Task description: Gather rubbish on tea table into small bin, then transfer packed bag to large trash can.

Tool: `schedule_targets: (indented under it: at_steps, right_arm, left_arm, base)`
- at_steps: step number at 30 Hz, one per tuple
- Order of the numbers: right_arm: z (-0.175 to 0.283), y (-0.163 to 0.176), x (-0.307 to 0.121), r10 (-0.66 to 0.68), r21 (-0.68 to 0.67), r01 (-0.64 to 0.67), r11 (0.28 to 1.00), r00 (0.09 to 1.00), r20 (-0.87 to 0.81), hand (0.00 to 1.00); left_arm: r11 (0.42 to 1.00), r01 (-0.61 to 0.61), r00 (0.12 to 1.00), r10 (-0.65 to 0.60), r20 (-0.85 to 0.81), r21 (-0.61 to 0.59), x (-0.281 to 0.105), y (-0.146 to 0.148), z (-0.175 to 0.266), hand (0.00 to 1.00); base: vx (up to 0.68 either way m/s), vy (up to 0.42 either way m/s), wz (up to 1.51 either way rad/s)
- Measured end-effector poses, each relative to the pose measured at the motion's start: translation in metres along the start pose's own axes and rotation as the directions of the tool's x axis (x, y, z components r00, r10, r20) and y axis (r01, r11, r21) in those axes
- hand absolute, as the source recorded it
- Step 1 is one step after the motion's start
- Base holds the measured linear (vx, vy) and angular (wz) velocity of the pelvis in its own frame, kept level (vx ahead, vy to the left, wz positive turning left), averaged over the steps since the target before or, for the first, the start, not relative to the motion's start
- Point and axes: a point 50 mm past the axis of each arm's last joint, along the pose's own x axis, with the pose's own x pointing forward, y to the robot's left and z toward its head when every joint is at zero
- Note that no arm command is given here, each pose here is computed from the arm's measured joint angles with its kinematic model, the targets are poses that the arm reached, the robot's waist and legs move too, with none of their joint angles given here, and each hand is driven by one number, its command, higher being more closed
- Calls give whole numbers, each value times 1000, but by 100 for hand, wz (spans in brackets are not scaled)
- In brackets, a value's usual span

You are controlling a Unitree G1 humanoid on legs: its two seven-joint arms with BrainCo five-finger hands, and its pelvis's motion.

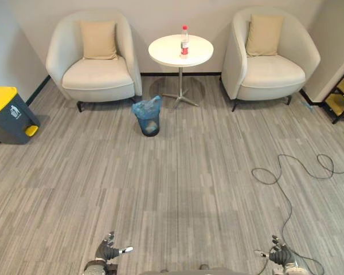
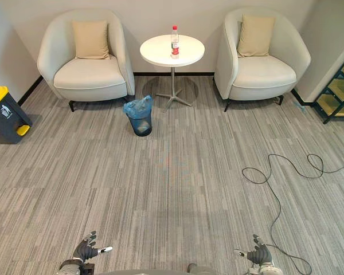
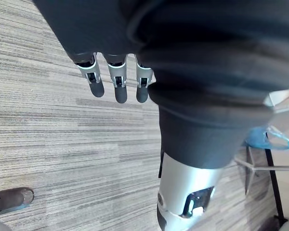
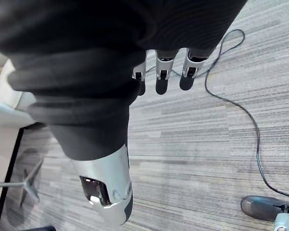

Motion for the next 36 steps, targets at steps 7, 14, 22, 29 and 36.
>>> schedule_targets:
  at_steps: [7,14,22,29,36]
  right_arm:
    - [0,-2,0,1,-42,-1,999,1000,-4,0]
    - [2,-2,3,-5,-6,5,1000,1000,-15,0]
    - [14,-2,10,-30,82,28,996,999,14,0]
    - [30,14,18,-35,185,28,982,999,33,0]
    - [42,3,22,-71,206,56,977,995,64,0]
  left_arm:
    - [1000,-1,1000,1,1,1,-2,1,-2,0]
    - [1000,-2,1000,2,16,0,0,0,3,0]
    - [1000,-3,998,4,61,-9,1,-1,13,0]
    - [999,-33,994,34,102,-13,2,2,26,0]
    - [999,-21,976,28,216,-35,18,-6,70,0]
  base:
    - [-13,-6,2]
    - [5,-2,0]
    - [0,6,-4]
    - [113,46,-13]
    - [474,-71,22]
